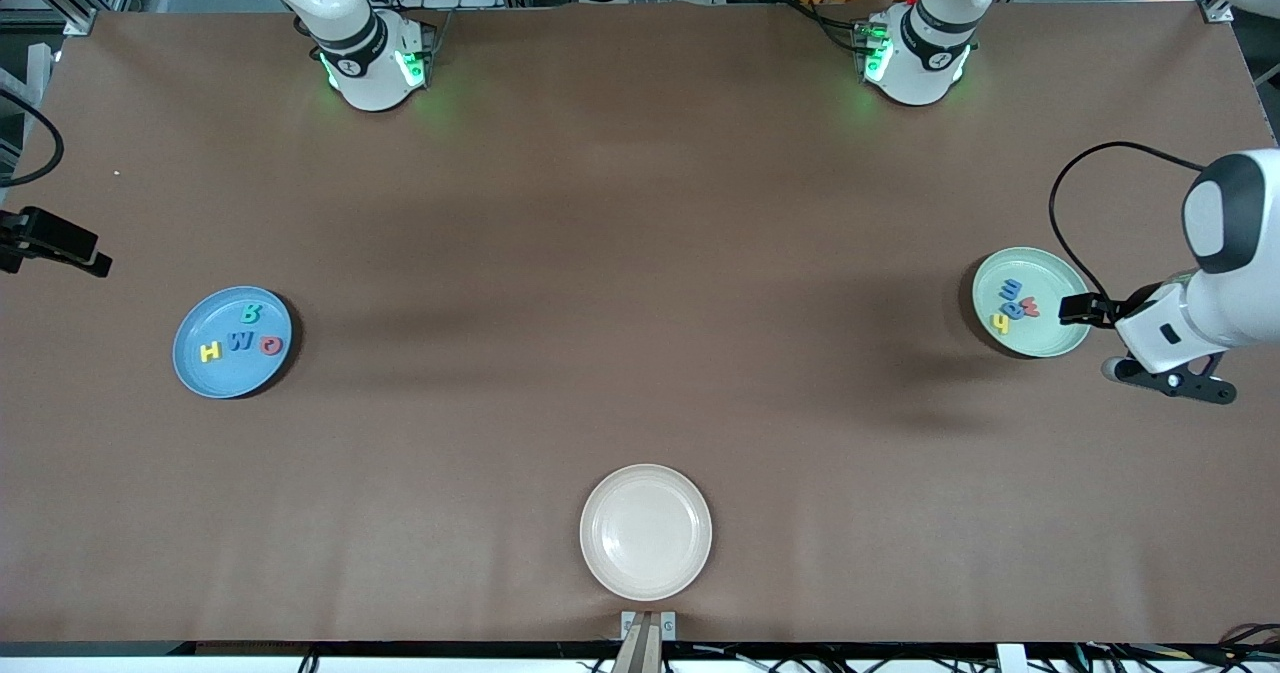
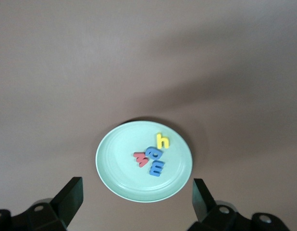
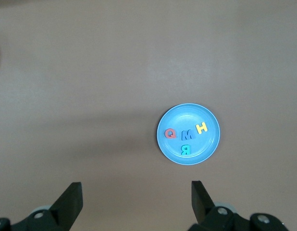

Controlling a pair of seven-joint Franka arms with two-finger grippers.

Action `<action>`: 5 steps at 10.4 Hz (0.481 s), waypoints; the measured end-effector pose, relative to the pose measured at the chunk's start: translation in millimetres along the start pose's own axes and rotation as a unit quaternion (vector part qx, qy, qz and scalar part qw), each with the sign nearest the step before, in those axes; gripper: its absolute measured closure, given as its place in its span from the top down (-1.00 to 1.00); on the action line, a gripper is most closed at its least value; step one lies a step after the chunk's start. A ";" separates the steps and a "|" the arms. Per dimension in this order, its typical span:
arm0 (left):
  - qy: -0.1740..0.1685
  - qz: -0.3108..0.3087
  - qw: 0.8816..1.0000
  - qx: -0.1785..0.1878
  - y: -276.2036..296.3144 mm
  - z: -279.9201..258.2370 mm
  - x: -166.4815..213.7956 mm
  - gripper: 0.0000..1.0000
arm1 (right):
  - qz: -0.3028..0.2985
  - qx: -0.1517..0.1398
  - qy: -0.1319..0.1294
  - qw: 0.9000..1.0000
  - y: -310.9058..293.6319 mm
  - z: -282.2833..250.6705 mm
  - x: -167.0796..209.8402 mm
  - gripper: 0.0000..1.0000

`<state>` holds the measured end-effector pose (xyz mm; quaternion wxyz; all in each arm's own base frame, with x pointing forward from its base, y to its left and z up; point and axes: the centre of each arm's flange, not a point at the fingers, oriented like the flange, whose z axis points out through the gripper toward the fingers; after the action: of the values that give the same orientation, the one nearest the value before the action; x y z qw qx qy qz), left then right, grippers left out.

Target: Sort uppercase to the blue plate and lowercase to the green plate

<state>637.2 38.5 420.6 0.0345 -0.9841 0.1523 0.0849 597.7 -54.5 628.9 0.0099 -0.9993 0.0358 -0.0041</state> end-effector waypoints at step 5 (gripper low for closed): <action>0.099 0.033 0.994 0.029 73.2 -147.7 -29.2 1.00 | -0.008 -0.001 0.000 1.000 -10.1 0.1 0.0 1.00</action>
<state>610.5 -36.4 567.9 0.0448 -0.9807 0.1898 -0.0163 598.4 -44.4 628.9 0.0084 -0.9996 0.0278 -0.0039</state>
